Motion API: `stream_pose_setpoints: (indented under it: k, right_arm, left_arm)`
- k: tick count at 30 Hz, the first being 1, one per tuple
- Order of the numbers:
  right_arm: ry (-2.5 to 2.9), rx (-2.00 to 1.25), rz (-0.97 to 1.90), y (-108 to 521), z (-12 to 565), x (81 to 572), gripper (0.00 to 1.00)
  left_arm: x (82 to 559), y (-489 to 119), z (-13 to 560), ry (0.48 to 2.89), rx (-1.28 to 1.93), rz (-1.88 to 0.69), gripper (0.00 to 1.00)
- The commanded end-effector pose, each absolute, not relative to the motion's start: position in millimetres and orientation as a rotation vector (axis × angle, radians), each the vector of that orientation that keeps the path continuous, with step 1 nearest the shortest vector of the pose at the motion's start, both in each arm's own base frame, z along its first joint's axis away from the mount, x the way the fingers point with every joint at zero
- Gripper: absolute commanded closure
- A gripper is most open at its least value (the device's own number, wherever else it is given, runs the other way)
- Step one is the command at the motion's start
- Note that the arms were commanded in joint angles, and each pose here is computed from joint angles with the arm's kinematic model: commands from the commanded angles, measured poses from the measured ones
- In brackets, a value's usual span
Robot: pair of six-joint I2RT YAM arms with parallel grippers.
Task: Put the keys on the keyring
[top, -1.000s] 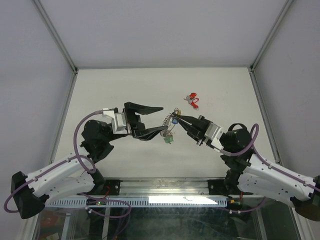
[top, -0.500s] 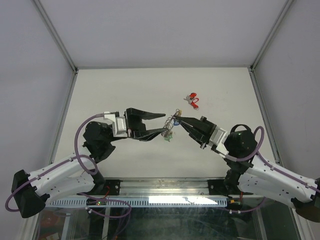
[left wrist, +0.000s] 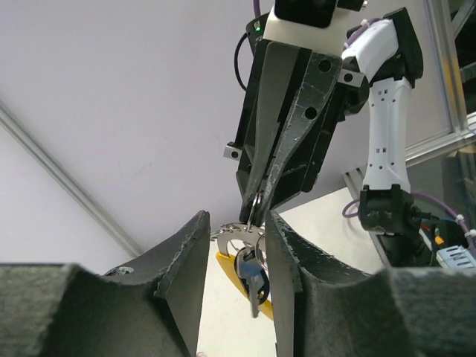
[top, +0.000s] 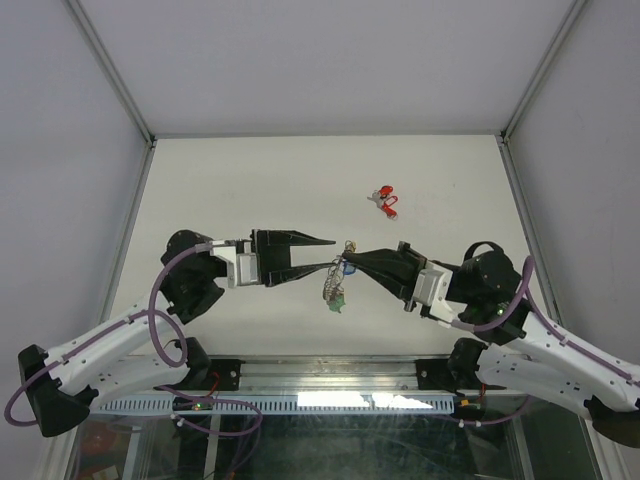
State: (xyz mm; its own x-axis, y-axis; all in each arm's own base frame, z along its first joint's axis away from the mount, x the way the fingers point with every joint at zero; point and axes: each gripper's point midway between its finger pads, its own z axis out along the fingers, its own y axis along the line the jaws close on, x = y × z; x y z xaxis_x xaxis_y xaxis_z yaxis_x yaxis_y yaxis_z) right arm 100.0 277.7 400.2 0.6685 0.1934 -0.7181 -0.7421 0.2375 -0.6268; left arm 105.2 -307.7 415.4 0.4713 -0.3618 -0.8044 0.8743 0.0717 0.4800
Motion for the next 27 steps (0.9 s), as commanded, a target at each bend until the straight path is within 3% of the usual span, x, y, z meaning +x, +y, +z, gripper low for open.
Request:
stream_pose_setpoints:
  k: [1,4,27]
  right_arm:
    - [0.522,-1.168,0.668,269,426,93,1.0]
    - [0.533,-1.183,0.668,271,424,94,1.0]
    - [0.559,-1.187,0.657,275,422,100,1.0]
  left_arm:
    - [103,-305,419,0.514,1.253,-0.888,0.69]
    - [104,-305,415,0.515,1.29,-0.86,0.75]
    - [109,-309,405,0.533,1.383,-0.804,0.87]
